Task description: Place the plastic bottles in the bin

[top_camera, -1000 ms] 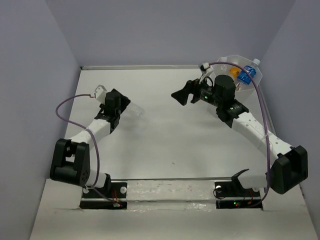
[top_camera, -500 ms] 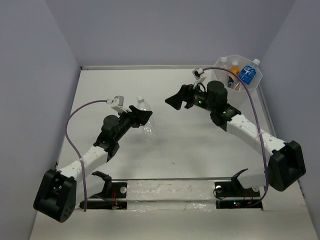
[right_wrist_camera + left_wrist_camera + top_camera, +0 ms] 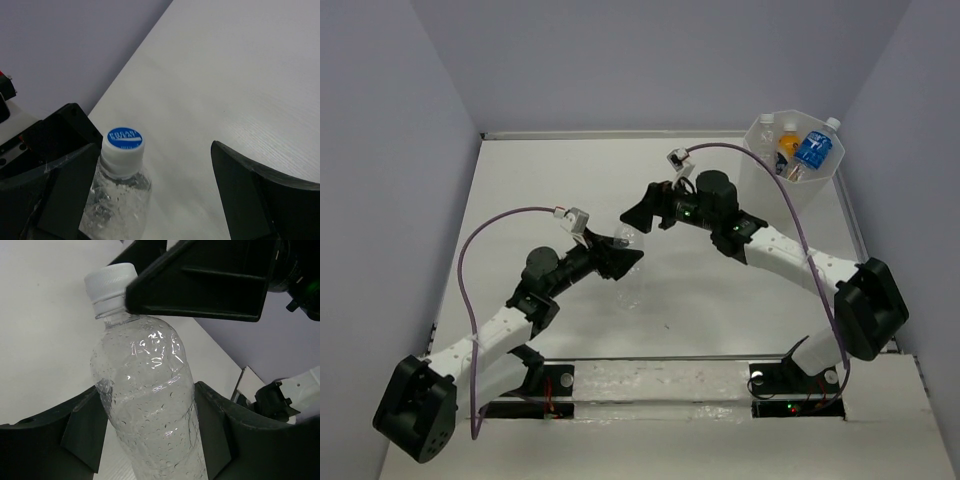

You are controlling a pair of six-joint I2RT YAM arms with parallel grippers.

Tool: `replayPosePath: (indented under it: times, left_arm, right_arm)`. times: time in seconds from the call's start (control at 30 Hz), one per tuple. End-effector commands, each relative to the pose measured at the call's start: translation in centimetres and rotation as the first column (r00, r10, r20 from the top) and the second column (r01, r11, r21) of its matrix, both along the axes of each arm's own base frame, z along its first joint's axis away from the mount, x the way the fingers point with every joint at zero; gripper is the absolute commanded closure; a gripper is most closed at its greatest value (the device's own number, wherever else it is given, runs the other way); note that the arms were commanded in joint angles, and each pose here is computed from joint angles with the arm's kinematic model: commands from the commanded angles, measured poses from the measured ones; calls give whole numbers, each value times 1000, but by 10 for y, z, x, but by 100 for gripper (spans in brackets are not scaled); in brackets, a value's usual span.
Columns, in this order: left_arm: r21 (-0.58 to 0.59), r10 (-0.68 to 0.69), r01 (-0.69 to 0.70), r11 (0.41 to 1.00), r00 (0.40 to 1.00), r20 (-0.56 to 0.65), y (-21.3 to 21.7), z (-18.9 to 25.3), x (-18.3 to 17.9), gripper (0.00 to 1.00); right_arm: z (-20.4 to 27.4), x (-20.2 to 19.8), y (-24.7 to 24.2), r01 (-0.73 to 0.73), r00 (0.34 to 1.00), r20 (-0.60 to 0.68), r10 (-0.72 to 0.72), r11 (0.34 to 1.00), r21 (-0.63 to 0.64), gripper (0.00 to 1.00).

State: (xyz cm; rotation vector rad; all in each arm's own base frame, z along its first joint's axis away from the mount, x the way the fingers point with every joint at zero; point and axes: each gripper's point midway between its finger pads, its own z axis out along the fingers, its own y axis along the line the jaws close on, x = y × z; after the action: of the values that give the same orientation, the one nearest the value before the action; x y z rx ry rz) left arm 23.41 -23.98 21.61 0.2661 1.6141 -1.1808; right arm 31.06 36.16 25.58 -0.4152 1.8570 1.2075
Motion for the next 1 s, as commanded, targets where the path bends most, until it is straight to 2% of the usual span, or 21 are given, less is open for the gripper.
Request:
replayPosePath:
  times: [0.0,0.07,0.17,0.2,0.27,0.3,0.33,0.4,0.43,0.47,0.5,0.53,0.63,0.67,0.73,0.8,0.83,0.97]
  left_arm:
    - [-4,-86,87,996,988,129,-13,23,-13,50]
    - [0,-85,85,996,988,127,-14,21,-13,50]
    - [6,-79,79,997,990,120,-14,19,-10,50]
    - [6,-81,80,997,990,118,-15,18,-10,50]
    - [3,-71,72,997,990,119,-14,20,-9,50]
    - [-1,-55,55,998,991,118,-13,21,-6,50]
    - [-5,-44,45,999,992,116,-12,21,-5,49]
    - [-8,-17,18,1000,994,106,-9,20,-1,43]
    - [-5,-10,11,1000,995,97,-9,18,0,31]
    - [-7,-7,8,1000,996,93,-9,17,0,26]
    - [-5,-4,5,1000,996,89,-8,15,1,22]
    - [-4,-2,2,1000,996,85,-8,14,1,14]
    - [-9,6,-5,1000,997,80,-7,15,0,4]
    - [-11,10,-9,1000,997,79,-6,15,0,1]
    - [-19,25,-24,1000,997,77,-3,17,-2,1]
    - [-22,31,-30,999,997,77,-1,17,-4,1]
    - [-26,40,-38,999,997,72,1,17,-6,1]
    - [-20,59,-58,998,995,77,5,11,-8,1]
  right_arm:
    - [24,0,19,-4,998,64,1,999,48,0]
    - [23,-1,22,-4,998,65,1,999,48,1]
    - [23,-5,28,-25,998,55,22,998,60,9]
    - [24,-5,29,-28,998,55,24,997,66,22]
    - [27,-6,29,-27,998,54,23,997,74,39]
    - [29,-6,28,-24,998,55,19,996,80,56]
    - [35,-7,25,-15,998,64,10,996,90,61]
    - [39,-4,20,20,996,80,-27,995,98,72]
    - [49,-2,15,48,993,98,-59,993,111,76]
    - [53,-1,11,61,990,120,-73,993,106,80]
    - [56,0,8,77,987,133,-91,992,104,80]
    - [66,6,-1,132,976,158,-148,985,111,81]
    - [81,18,-18,229,943,228,-243,970,87,88]
    - [91,27,-35,299,916,255,-311,950,85,89]
    - [117,39,-58,384,861,321,-395,918,100,92]
    - [147,54,-95,490,776,396,-491,865,112,93]
    - [176,57,-110,524,727,433,-533,838,152,94]
    - [245,81,-195,717,484,527,-699,661,219,95]
